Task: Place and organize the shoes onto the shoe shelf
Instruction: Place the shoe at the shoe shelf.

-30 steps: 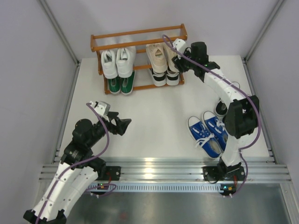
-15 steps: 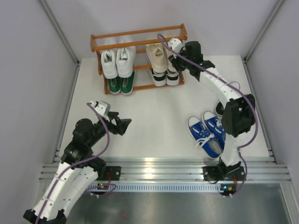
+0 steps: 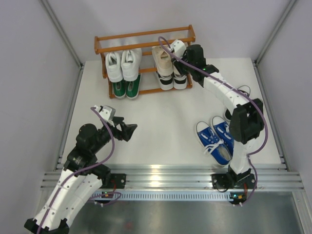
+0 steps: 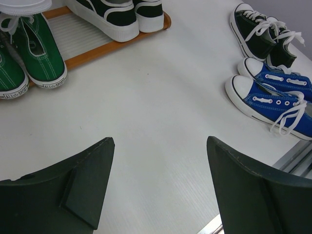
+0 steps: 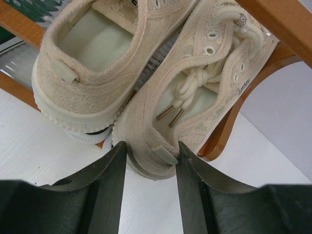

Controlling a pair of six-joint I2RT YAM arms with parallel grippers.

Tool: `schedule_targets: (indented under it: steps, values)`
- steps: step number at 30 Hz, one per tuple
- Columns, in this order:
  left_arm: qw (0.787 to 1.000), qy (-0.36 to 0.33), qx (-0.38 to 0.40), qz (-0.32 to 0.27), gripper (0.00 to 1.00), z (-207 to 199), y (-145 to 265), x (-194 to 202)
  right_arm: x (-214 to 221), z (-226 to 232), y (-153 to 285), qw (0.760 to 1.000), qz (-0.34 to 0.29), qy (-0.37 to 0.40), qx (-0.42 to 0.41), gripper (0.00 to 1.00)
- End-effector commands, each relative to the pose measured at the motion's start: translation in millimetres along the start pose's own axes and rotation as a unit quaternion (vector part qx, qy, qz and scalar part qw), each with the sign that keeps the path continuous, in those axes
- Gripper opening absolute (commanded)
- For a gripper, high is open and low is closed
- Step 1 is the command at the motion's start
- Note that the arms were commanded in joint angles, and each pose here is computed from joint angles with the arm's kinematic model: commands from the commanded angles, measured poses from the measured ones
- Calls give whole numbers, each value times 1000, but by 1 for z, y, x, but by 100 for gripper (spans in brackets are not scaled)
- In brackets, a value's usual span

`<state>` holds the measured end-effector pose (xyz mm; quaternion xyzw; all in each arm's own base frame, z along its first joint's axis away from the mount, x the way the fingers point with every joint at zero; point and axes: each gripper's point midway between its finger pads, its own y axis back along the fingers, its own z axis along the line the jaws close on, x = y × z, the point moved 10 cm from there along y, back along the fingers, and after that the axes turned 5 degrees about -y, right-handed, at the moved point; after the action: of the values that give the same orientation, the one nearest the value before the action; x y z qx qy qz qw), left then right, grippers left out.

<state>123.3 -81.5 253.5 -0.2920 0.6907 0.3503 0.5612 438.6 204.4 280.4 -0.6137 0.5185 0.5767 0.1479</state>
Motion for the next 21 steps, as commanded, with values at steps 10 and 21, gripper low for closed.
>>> schedule_targets:
  steps: [10,21]
  values:
    - [1000,-9,1,-6,82,1,-1,-2,-50,4,-6,994,-94,-61,-10,43]
    - [1000,-9,2,-7,82,1,-1,-2,-43,-5,0,995,-82,-62,4,46]
